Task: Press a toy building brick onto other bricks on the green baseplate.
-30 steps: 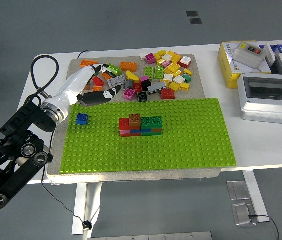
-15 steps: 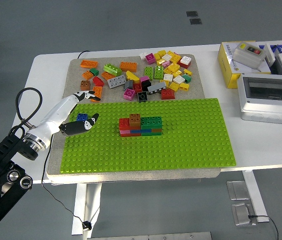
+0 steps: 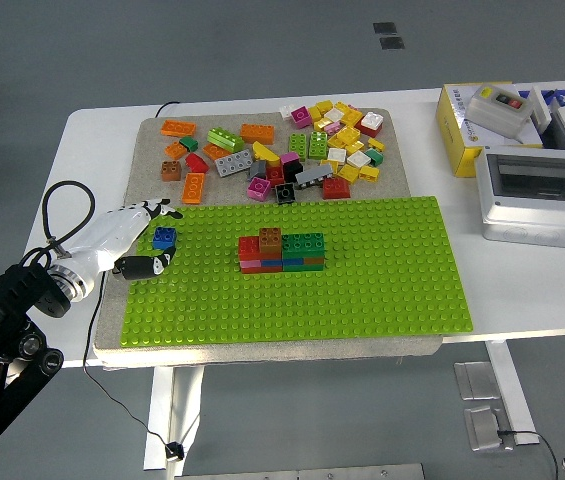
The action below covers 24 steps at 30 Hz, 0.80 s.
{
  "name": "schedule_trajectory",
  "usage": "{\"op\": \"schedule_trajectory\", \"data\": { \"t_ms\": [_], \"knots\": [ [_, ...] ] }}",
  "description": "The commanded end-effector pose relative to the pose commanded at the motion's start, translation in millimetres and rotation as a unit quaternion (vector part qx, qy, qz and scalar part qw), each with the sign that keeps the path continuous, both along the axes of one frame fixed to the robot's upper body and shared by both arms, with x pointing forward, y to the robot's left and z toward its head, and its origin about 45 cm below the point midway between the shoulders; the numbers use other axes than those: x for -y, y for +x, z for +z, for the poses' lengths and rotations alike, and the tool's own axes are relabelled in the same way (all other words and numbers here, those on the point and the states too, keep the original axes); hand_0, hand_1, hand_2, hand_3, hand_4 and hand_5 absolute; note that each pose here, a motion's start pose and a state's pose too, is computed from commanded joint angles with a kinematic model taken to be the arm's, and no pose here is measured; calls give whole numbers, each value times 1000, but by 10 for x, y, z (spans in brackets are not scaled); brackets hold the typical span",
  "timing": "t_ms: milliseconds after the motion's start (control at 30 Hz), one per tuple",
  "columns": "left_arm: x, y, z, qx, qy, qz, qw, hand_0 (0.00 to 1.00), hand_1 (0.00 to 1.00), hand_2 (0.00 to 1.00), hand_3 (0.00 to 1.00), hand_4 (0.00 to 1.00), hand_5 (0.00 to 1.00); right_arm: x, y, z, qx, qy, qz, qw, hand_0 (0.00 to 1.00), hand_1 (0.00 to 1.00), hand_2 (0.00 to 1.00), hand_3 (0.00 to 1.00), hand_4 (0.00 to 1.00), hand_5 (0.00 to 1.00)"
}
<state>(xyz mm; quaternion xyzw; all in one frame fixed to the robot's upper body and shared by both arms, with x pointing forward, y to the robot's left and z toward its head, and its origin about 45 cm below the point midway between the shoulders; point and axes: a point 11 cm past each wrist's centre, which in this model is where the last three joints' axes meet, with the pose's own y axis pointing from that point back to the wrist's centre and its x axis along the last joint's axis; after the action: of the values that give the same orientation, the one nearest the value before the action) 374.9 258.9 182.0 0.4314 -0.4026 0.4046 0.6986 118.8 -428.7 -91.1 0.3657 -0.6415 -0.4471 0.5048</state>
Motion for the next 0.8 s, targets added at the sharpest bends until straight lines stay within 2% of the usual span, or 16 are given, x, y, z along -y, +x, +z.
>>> {"op": "schedule_trajectory", "data": {
  "t_ms": [67, 100, 267, 367, 533, 800],
  "knots": [
    [-24, 62, -3, -1, 21, 1, 1000, 998, 998, 998, 867, 609, 203, 8, 18, 7, 2, -2, 0, 1000, 692, 632, 674, 732, 567, 998],
    [-35, 92, 0, 1, 29, 2, 1000, 998, 998, 998, 874, 665, 241, 11, 27, 10, 4, -3, 0, 1000, 691, 631, 672, 731, 568, 998],
    [-53, 196, 17, 7, 39, 11, 999, 998, 998, 998, 874, 665, 241, 33, 50, 24, 7, -6, -1, 1000, 691, 631, 672, 731, 568, 998],
    [-56, 242, 0, 2, 39, 20, 999, 998, 998, 998, 869, 679, 263, 58, 58, 35, 9, -10, -3, 1000, 692, 631, 670, 730, 568, 998],
    [-22, 251, -50, -11, 35, 30, 999, 998, 998, 998, 865, 698, 283, 92, 69, 51, 11, -14, -6, 1000, 692, 631, 665, 729, 568, 998],
    [11, 290, -58, -13, 20, 41, 999, 998, 998, 998, 859, 681, 271, 112, 89, 65, 13, -15, -6, 1000, 690, 630, 667, 729, 567, 998]
  ]
}}
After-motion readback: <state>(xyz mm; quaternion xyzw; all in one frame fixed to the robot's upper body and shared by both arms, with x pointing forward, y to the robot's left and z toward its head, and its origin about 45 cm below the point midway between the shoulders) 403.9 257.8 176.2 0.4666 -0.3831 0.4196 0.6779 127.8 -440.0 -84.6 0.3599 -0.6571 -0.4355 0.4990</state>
